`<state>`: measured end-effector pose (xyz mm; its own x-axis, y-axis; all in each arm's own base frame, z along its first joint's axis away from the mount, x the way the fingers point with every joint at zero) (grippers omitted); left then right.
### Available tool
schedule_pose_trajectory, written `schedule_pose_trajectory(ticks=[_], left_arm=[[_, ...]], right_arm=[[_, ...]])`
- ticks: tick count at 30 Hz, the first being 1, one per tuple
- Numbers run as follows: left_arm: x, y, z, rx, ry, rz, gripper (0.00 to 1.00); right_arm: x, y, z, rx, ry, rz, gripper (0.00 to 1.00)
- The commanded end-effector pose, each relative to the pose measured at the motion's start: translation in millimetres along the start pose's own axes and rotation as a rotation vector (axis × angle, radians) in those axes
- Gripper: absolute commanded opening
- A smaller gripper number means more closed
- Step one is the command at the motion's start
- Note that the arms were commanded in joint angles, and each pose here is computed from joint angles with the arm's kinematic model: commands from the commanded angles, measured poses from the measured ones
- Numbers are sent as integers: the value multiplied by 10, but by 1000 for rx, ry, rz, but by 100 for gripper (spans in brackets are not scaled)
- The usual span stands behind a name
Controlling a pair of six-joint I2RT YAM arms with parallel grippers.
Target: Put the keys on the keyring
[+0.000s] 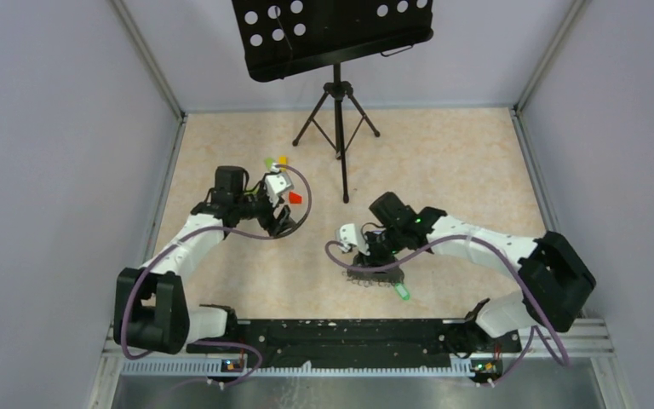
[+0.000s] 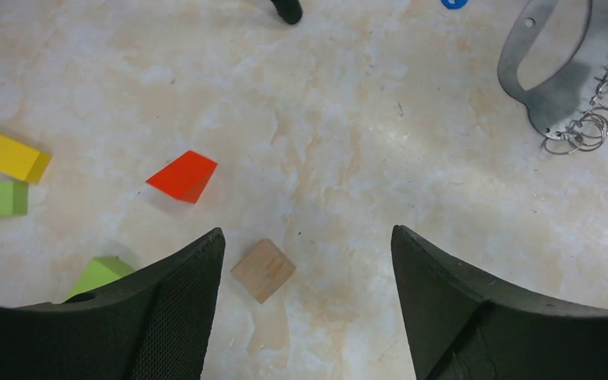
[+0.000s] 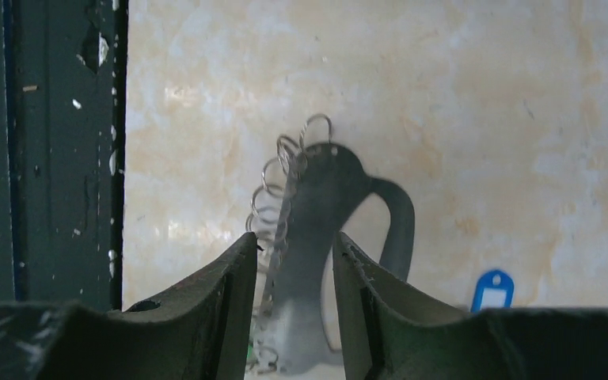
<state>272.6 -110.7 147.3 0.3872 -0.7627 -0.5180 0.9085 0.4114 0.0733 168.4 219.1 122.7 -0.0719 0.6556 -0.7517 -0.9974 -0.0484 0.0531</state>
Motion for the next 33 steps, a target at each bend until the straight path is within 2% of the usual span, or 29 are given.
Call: schedule_pose_trajectory(ticks=[1,8,17,33], left_arm=[[-143,77,51,-77,-39,58,82],[-253,213,56,-117,-43,147,89],[-258,193,142,-122,-87,121,89],[-289,165,168,-102,-108,134,91]], right_arm=[[262,-88,368,-85,-14,-34,39],[506,-57,496,-116,33,21,37],[632,-88,540,-84,38,52,32],[828,-113,472,-32,118,3,32]])
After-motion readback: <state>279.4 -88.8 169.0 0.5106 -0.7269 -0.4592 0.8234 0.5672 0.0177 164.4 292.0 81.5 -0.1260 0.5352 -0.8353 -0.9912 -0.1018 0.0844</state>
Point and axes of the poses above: each gripper's point midway between its finger pads, its own x axis out along the fingers, its own y axis along the line the jaws close on, z = x × y, the point moved 6 cm from there along -x, back along the fingers, and after that the axes turned 3 degrees about x, right-handed, at the moved point
